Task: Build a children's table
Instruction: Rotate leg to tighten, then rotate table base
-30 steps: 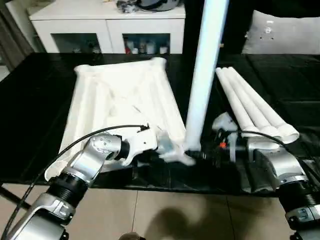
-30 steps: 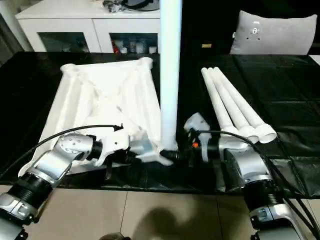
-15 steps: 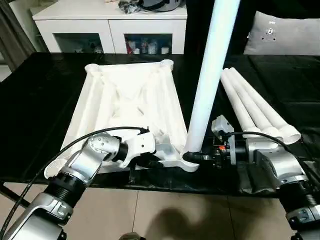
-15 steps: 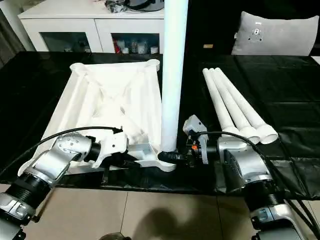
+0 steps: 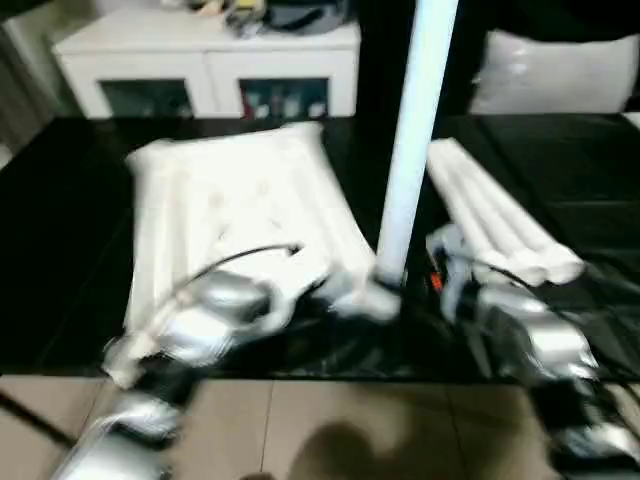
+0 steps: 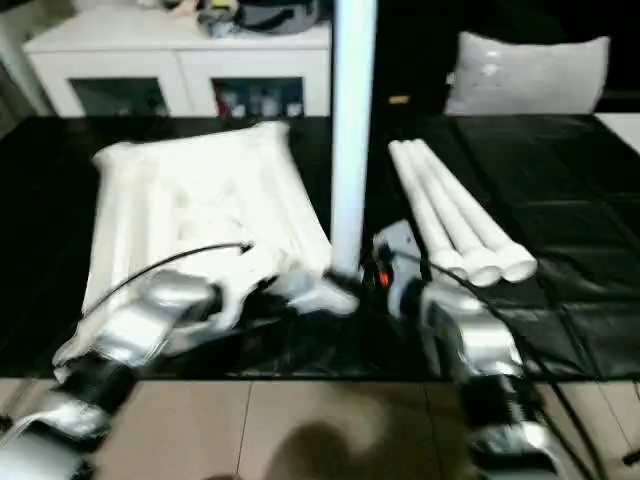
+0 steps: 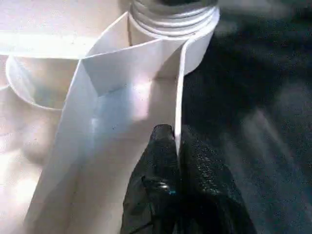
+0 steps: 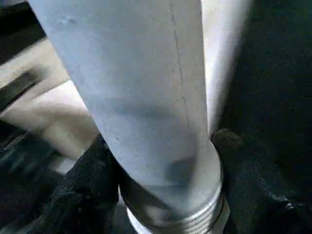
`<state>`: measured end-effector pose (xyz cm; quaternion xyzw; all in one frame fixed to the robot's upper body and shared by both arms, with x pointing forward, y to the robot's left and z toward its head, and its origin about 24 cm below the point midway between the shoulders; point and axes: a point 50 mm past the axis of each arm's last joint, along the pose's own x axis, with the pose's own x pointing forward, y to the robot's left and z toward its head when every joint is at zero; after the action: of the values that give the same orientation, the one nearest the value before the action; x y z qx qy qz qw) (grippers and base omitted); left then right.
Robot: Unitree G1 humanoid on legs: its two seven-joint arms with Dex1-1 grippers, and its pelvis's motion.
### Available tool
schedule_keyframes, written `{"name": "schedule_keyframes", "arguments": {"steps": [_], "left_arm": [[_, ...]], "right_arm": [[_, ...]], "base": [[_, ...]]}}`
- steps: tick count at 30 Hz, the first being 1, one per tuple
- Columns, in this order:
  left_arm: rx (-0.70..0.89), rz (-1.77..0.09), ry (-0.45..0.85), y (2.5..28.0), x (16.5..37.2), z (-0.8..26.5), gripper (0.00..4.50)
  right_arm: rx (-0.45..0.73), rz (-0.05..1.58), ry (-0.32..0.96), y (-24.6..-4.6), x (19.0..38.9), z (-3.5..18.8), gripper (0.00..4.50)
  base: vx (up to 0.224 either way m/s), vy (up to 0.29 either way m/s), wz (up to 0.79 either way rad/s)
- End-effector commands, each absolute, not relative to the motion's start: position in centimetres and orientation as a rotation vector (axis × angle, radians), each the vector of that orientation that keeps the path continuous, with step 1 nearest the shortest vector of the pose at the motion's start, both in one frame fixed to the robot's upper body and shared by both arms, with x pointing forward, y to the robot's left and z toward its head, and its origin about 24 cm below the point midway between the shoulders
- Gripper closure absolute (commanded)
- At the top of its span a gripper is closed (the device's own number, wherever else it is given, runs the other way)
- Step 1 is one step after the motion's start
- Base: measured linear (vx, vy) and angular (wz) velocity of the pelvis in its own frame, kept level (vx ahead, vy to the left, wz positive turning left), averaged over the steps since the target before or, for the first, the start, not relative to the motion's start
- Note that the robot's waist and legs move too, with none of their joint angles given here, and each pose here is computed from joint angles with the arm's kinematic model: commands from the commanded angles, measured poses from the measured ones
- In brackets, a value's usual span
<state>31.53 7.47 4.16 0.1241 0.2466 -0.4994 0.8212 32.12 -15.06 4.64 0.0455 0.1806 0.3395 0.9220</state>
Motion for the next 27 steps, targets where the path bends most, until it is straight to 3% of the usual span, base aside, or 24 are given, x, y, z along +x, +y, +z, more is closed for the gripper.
{"name": "schedule_keyframes", "arguments": {"steps": [1,2,4,11,12,15,20,22,24,27], "left_arm": [[0.21,-0.981,0.446,5.7,32.7,5.9,4.5],[0.192,-0.894,0.444,5.0,33.2,6.3,4.5],[0.217,-0.836,0.442,4.8,33.7,6.3,4.5],[0.287,-0.85,0.422,5.3,33.7,6.3,4.5],[0.291,-0.845,0.421,5.3,33.7,6.3,4.5],[0.316,-0.841,0.408,5.4,33.9,6.3,4.5],[0.333,-0.861,0.391,5.4,34.1,6.3,4.5],[0.323,-0.869,0.396,5.4,34.1,6.3,4.07],[0.335,-0.869,0.388,5.3,34.3,6.3,3.97],[0.34,-0.858,0.348,5.4,34.6,6.7,3.6]], "right_arm": [[0.135,0.696,0.448,-12.3,31.8,3.0,1.94],[0.133,0.534,0.45,-12.5,32.6,2.8,1.94],[0.152,0.476,0.422,-12.2,33.0,2.9,1.94],[0.137,0.461,0.39,-12.3,33.0,3.3,1.94],[0.145,0.448,0.382,-12.4,33.1,3.3,1.59],[0.189,0.437,0.343,-12.8,33.3,3.8,1.21],[0.162,0.445,0.298,-14.6,33.0,4.9,0.91],[0.138,0.439,0.299,-15.1,33.0,4.9,0.72],[0.148,0.407,0.295,-17.1,32.8,5.3,0.59],[0.105,0.395,0.29,-18.2,32.6,5.6,0.31]], "base": [[0.0,0.0,0.0],[0.0,0.0,0.0],[0.0,0.0,0.0],[0.0,0.0,0.0],[0.0,0.0,0.0],[0.0,0.0,0.0],[0.0,0.0,0.0],[0.0,0.0,0.0],[0.0,0.0,0.0],[0.0,0.0,0.0]]}}
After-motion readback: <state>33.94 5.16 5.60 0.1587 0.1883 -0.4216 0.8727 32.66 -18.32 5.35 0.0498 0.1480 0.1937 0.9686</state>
